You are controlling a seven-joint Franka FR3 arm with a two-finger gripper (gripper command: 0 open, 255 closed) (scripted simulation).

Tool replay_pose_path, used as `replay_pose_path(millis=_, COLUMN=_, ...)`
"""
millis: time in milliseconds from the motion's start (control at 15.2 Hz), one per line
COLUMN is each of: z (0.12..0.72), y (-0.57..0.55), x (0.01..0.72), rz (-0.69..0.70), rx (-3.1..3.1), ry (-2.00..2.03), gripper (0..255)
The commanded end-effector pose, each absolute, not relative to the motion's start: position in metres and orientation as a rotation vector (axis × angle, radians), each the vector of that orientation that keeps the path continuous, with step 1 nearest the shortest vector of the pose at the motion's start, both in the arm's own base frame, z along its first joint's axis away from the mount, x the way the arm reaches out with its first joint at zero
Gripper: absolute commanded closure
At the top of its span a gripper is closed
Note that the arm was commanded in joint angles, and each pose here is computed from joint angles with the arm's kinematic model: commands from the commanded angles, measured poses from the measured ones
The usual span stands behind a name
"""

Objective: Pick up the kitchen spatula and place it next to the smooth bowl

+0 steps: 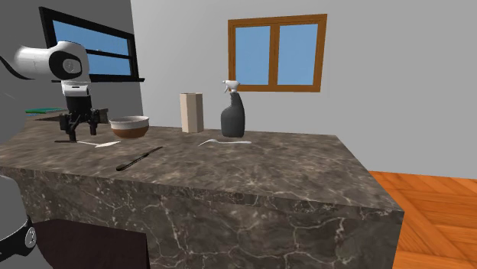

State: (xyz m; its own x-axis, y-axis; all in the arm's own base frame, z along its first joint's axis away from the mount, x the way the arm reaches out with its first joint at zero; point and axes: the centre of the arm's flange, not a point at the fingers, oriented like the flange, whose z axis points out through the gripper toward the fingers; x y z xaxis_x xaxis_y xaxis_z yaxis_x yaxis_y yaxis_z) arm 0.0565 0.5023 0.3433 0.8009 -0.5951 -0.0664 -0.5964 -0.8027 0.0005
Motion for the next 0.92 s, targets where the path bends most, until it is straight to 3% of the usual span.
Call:
replay_pose_path(millis=0, z=0.343, y=0.502, x=0.057, rz=0.099, rx=-2.962, ry=0.98, gripper=0)
replay_pose_path(millis=330, z=0.393, y=0.5, x=0.059, rz=0.099, rx=-2.962, ry=0.98, gripper=0)
replay_pose_path(millis=858, z=0.393, y=0.5, x=0.059, rz=0.099, rx=-2.962, ry=0.98, gripper=0)
